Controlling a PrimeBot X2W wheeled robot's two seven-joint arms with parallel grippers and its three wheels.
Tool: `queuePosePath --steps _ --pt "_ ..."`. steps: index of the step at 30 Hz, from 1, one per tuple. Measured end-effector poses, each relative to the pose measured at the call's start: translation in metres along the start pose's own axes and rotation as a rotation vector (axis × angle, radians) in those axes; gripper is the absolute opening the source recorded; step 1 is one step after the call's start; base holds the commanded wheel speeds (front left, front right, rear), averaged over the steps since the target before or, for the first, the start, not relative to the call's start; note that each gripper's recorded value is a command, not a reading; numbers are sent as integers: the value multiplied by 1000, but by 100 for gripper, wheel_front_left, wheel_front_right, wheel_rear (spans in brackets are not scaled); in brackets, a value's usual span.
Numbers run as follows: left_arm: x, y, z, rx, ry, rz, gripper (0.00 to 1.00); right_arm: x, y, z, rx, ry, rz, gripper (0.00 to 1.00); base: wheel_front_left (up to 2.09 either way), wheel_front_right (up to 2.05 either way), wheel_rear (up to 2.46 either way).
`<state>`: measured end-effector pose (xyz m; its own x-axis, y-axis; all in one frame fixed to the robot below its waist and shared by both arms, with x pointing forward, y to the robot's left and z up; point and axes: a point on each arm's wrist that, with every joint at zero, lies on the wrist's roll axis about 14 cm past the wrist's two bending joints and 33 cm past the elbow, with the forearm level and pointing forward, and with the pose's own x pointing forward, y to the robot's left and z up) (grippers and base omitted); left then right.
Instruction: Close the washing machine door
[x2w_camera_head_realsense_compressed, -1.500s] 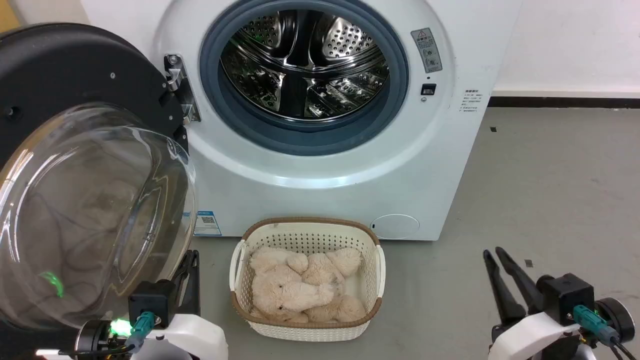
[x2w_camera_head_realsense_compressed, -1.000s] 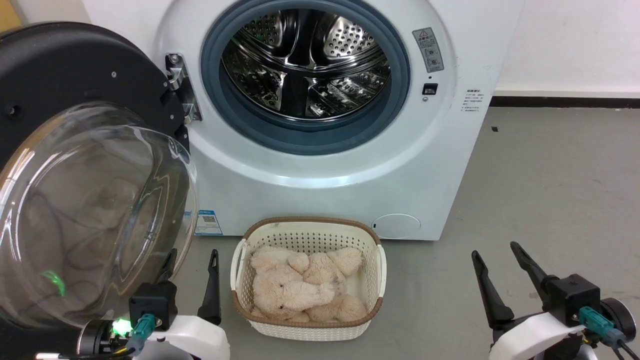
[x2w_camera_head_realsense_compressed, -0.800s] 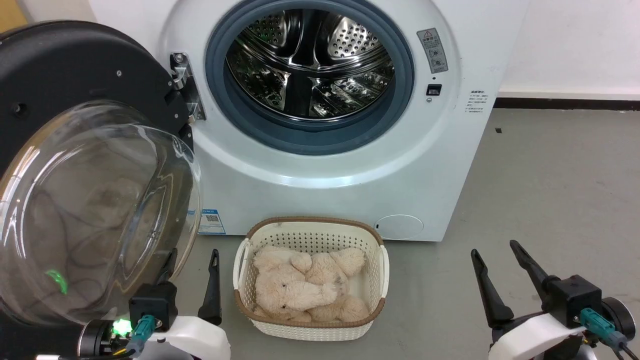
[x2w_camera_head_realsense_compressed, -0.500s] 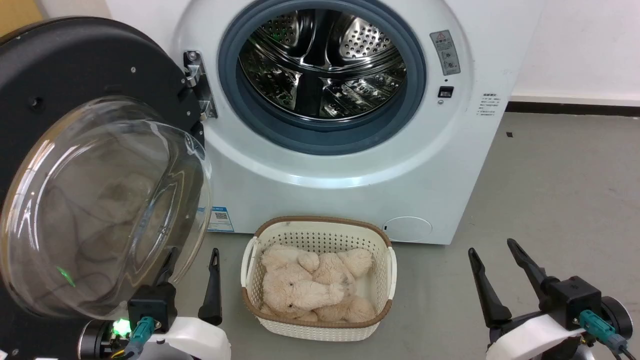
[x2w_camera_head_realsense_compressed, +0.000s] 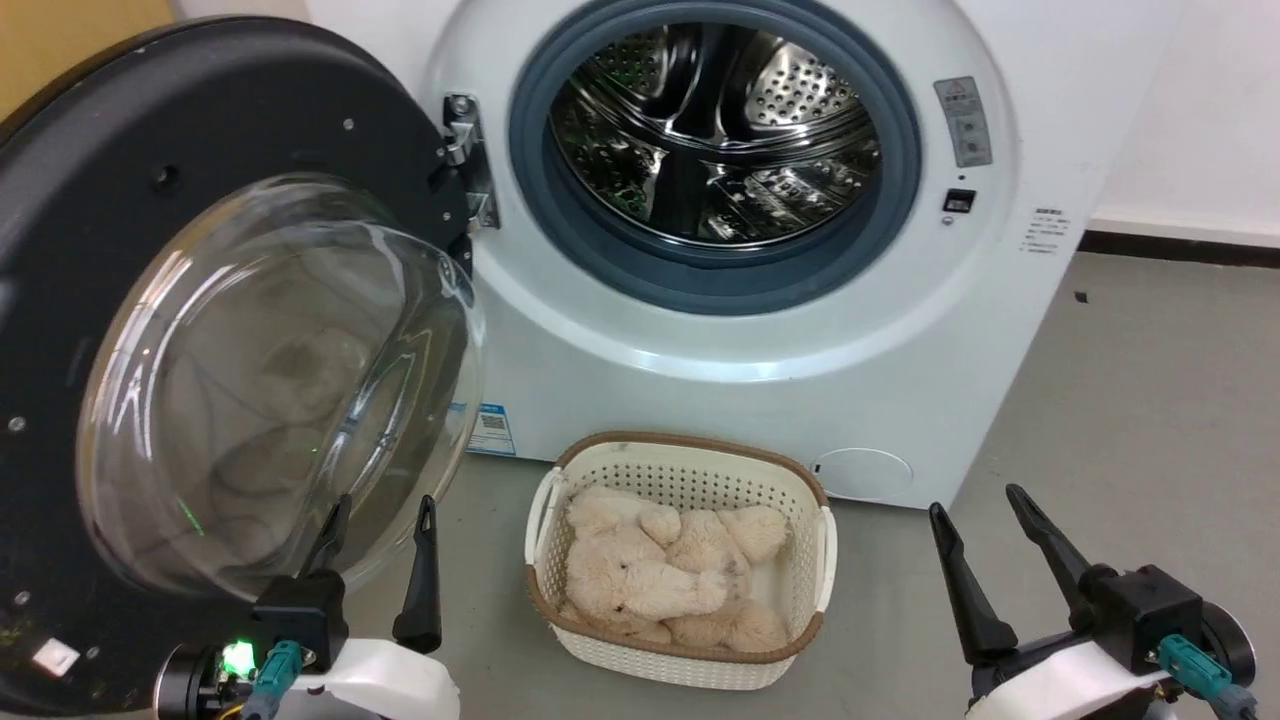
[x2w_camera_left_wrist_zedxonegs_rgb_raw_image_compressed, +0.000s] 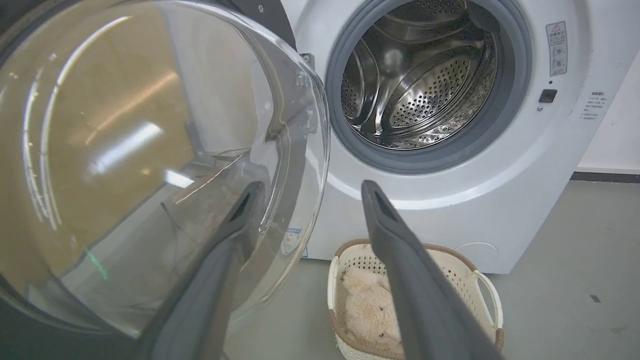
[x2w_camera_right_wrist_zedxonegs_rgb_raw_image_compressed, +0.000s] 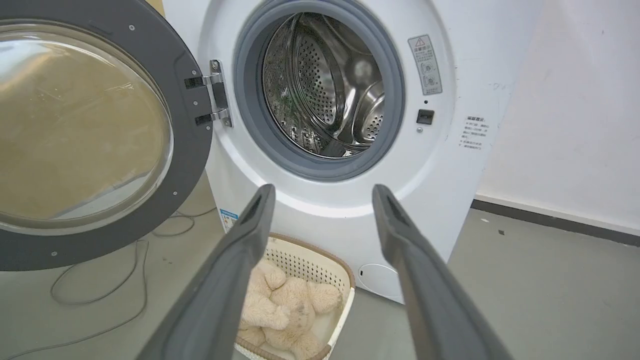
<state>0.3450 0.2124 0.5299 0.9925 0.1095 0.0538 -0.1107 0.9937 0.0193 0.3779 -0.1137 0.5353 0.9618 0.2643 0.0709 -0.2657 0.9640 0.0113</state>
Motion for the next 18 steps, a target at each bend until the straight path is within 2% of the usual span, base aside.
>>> queuePosePath --steps 18 --pt "-28 43 3 -7 -30 135 100 20 49 3 38 -34 151 100 0 0 0"
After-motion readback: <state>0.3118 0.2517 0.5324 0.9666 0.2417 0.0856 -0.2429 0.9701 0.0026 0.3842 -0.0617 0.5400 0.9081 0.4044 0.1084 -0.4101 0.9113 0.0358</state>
